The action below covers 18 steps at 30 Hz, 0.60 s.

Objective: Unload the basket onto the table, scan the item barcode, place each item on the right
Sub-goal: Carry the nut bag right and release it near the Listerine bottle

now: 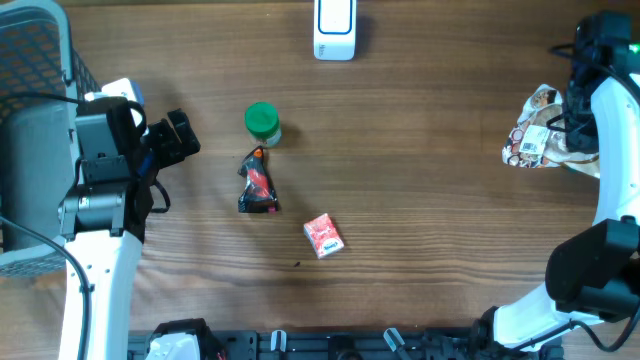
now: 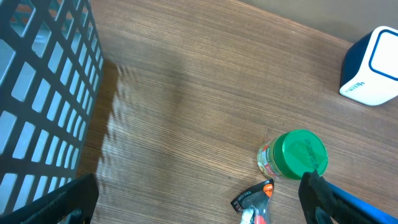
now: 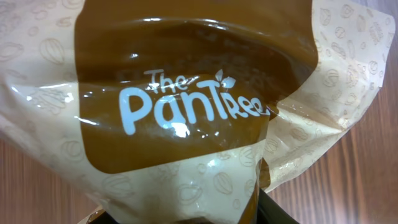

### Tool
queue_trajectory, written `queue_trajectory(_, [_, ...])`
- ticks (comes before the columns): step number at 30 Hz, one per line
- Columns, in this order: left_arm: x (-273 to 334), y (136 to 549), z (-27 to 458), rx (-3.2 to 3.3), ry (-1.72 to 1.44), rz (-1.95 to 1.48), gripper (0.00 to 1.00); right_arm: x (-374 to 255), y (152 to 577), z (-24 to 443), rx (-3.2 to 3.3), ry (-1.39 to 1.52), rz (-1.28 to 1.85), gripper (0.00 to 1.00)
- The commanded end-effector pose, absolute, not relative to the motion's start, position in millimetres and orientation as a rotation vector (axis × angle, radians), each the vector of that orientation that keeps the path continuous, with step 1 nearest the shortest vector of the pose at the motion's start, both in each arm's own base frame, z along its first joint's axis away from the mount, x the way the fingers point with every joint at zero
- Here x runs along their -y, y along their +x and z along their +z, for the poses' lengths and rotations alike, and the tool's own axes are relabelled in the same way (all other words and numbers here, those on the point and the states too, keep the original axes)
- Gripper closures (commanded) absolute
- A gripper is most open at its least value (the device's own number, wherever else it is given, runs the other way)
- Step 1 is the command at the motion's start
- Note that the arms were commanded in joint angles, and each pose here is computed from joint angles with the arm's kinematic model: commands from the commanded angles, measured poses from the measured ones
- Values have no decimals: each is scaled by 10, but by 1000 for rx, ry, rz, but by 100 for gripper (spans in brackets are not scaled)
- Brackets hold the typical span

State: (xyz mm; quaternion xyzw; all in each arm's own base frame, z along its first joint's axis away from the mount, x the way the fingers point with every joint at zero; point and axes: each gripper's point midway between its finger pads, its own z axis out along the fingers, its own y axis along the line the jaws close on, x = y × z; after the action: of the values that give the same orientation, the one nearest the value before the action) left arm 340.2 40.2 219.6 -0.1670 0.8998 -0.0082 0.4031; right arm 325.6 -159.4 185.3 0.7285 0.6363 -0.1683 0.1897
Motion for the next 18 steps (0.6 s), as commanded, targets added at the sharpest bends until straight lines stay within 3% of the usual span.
queue_trajectory(1, [-375,3419,2229,-2264,-418,-36,0,1713,3128,1793,-1566,2168,-544,72])
queue_trajectory(10, [-375,3419,2229,-2264,-418,-36,0,2329,2683,1904,-1312,2225,-757,64])
queue_trajectory(16, [-375,3419,2229,-2264,-418,-36,0,2797,2835,1627,-1263,2206,-695,59])
queue_trajectory(17, [-375,3419,2229,-2264,-418,-36,0,2862,2912,1544,-1305,2174,-685,50])
queue_trajectory(18, [-375,3419,2229,-2264,-418,-36,0,2913,2977,1468,-1337,2142,-683,33])
